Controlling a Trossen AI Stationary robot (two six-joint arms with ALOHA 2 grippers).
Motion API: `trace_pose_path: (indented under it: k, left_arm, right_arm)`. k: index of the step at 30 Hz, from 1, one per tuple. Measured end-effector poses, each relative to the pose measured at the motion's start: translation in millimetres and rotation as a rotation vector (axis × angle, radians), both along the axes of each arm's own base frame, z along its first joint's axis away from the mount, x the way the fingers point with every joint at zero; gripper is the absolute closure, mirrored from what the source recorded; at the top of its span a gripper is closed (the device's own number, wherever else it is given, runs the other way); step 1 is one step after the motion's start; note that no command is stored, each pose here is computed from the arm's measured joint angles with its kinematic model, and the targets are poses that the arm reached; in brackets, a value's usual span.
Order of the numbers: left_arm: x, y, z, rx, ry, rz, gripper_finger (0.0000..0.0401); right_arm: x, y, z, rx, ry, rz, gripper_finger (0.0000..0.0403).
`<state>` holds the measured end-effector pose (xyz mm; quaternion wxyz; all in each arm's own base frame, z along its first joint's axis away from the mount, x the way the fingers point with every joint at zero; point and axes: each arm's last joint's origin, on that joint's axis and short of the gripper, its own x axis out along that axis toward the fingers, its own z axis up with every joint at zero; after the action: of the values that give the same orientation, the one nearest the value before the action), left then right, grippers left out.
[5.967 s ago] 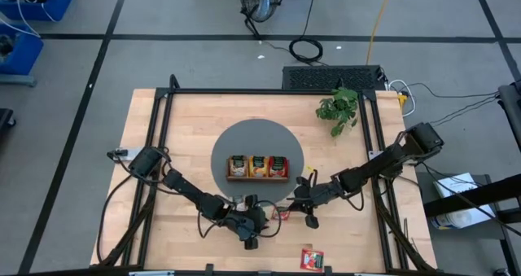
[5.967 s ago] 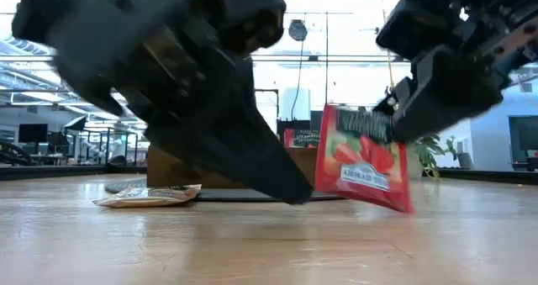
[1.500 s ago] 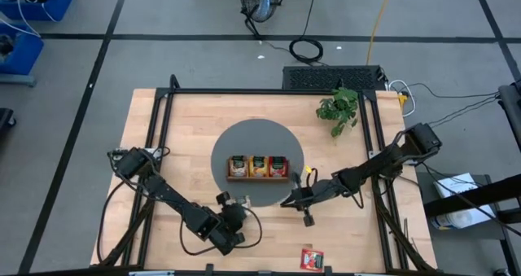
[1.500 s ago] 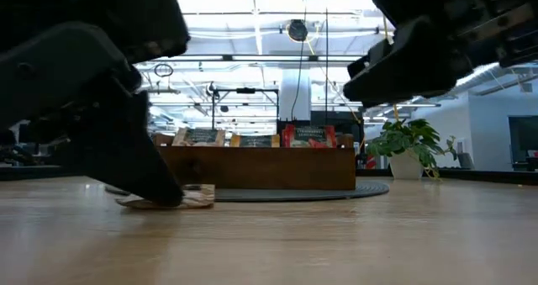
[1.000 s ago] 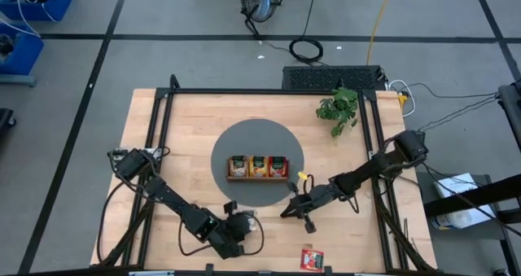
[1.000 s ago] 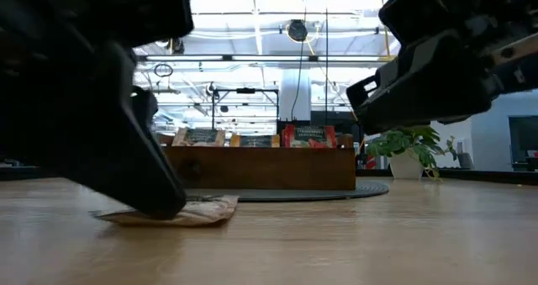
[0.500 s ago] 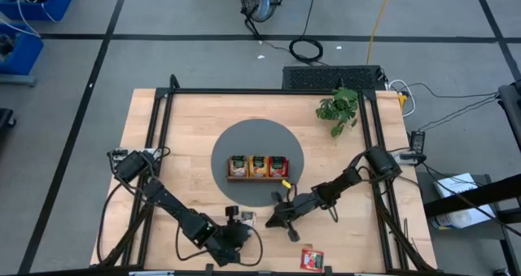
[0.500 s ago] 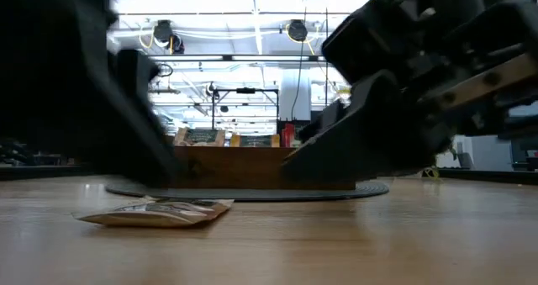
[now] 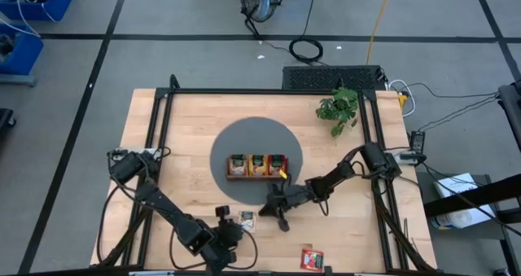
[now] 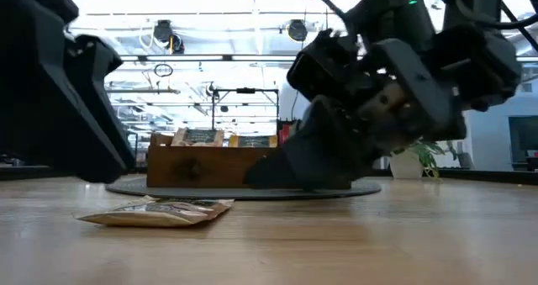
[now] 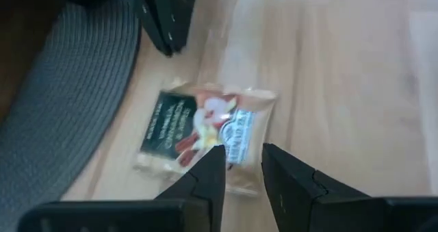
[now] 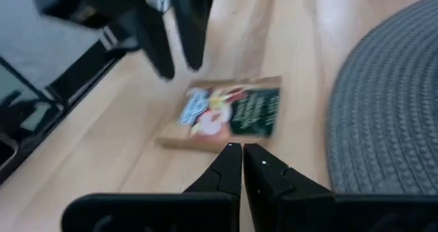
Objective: Pick & Place Tea
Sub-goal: Adjust the wooden organizer
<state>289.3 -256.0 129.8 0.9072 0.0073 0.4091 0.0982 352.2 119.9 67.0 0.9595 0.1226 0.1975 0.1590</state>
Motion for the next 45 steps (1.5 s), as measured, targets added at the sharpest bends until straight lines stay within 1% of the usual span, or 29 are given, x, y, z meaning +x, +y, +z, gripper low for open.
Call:
trace_pose_path:
  k: [4,8,11,17,21,25,26,28,30,33,35,37,39,41,43,45]
  left_arm:
    - [2.7,2.5,-3.6,-0.039,0.037,0.004,0.0300]
    - [3.4,1.1,-14.3,-0.045,0.076,-0.017,0.0300]
    - [5.3,1.9,-19.6,-0.064,0.099,-0.009,0.0300]
    - [6.7,5.0,-21.9,-0.070,0.102,0.002,0.0300]
    - [6.7,5.4,-22.0,-0.066,0.105,0.000,0.0300]
    - [5.0,1.8,-16.9,-0.038,0.071,-0.043,0.0300]
    - [4.2,0.4,-14.0,-0.030,0.057,-0.055,0.0300]
    - [0.9,-1.1,-7.4,0.020,0.015,-0.061,0.0300]
    - [-1.4,-2.6,2.5,0.074,-0.058,-0.041,0.0300]
    - [-0.4,0.2,11.2,0.128,-0.139,0.017,0.0300]
    - [3.1,4.3,12.4,0.117,-0.151,0.049,0.0300]
    - [7.3,9.4,13.6,0.079,-0.153,0.087,0.0300]
    - [11.4,14.2,13.0,0.026,-0.127,0.105,0.0300]
    - [16.1,18.4,9.1,-0.021,-0.079,0.097,0.0300]
    - [18.4,21.0,5.5,-0.026,-0.054,0.092,0.0300]
    - [19.6,21.7,2.3,-0.022,-0.049,0.095,0.0300]
  right_arm:
    - [2.1,-4.9,1.6,0.062,0.014,0.013,0.0394]
    - [2.5,-5.9,1.8,0.084,0.021,0.020,0.0394]
    - [2.5,-5.9,1.7,0.096,0.027,0.016,0.0394]
    - [2.1,-4.5,2.2,0.168,0.057,0.042,0.0394]
    - [2.0,-3.9,2.9,0.176,0.051,0.052,0.0394]
    - [0.6,0.0,3.0,0.133,0.020,0.099,0.0394]
    - [-0.3,2.0,3.2,0.122,0.010,0.135,0.0394]
    - [-3.0,8.3,3.3,0.102,-0.001,0.216,0.0394]
    - [-6.1,15.5,3.2,0.076,-0.013,0.266,0.0394]
    - [-7.0,26.4,3.3,0.016,-0.025,0.280,0.0395]
    - [-0.4,34.2,6.8,-0.025,-0.022,0.277,0.0395]
    - [7.0,42.5,10.7,-0.078,-0.011,0.273,0.0395]
    - [13.7,50.0,13.9,-0.151,0.013,0.248,0.0395]
    - [17.9,54.8,15.5,-0.231,0.039,0.210,0.0395]
    - [18.9,56.9,15.7,-0.283,0.051,0.162,0.0394]
    - [18.6,57.3,15.6,-0.303,0.048,0.144,0.0394]
